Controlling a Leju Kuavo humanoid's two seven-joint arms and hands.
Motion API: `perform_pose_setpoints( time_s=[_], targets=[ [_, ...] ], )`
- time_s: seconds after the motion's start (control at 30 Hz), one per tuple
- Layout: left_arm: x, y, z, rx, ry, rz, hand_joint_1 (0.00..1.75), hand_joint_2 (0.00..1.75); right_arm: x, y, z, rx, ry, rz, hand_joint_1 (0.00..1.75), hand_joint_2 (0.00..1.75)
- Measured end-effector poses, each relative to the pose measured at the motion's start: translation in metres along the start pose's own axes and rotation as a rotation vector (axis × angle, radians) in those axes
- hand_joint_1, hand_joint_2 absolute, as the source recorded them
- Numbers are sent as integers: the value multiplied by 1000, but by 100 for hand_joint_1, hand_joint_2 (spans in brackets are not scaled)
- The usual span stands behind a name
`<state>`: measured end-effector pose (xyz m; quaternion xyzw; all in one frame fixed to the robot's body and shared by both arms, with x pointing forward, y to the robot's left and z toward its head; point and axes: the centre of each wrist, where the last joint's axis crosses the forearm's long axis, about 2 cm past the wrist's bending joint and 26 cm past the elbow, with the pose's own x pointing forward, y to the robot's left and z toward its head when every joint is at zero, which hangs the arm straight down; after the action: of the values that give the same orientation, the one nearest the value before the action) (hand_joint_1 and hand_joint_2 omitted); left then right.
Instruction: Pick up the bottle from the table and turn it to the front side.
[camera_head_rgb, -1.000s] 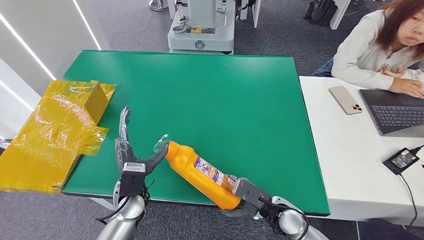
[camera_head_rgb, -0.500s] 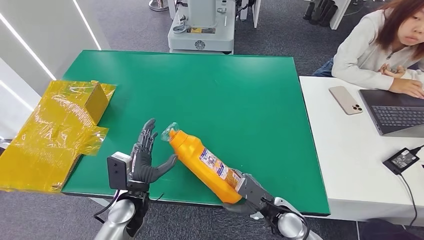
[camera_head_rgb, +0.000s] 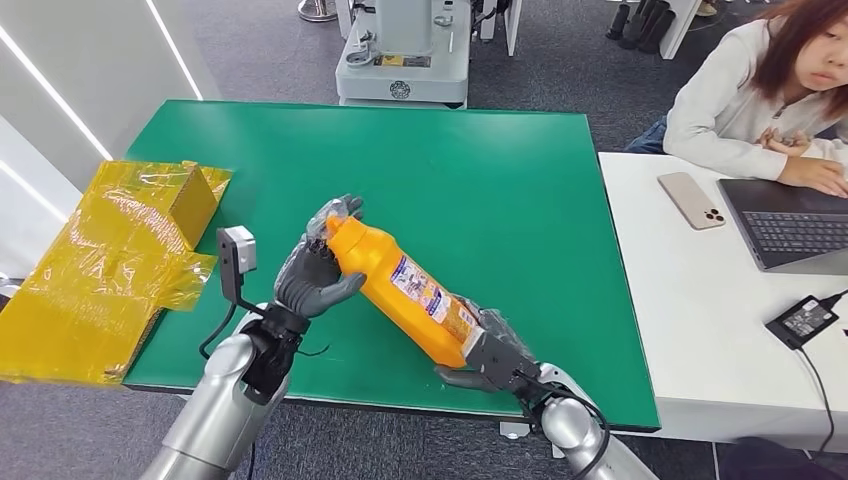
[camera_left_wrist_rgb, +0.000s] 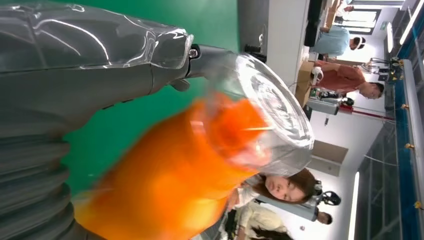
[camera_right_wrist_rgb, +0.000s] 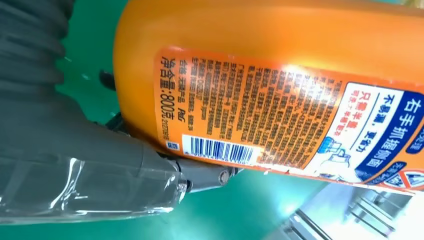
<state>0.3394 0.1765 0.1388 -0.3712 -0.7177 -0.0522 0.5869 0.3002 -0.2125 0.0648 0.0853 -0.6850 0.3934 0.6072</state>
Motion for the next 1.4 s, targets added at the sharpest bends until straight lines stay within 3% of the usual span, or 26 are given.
perform_pose_setpoints(
  time_s=[0.2,0.4,0.53,0.6,1.4],
  targets=[
    [13,-14,-43,-51,0,-26,0,175,14,0,-18,-17,-24,20,175,175],
    [1,-37,-61,-98,67,-75,0,175,19,-6,-25,-58,0,32,175,175],
    [-11,-44,-62,-129,119,-79,167,175,17,-7,-23,-81,27,44,175,175],
    [-13,-44,-63,-142,132,-87,175,175,16,-6,-21,-92,41,49,175,175],
    [-18,-43,-63,-153,167,-99,175,175,15,5,-6,-126,58,46,175,175]
  ],
)
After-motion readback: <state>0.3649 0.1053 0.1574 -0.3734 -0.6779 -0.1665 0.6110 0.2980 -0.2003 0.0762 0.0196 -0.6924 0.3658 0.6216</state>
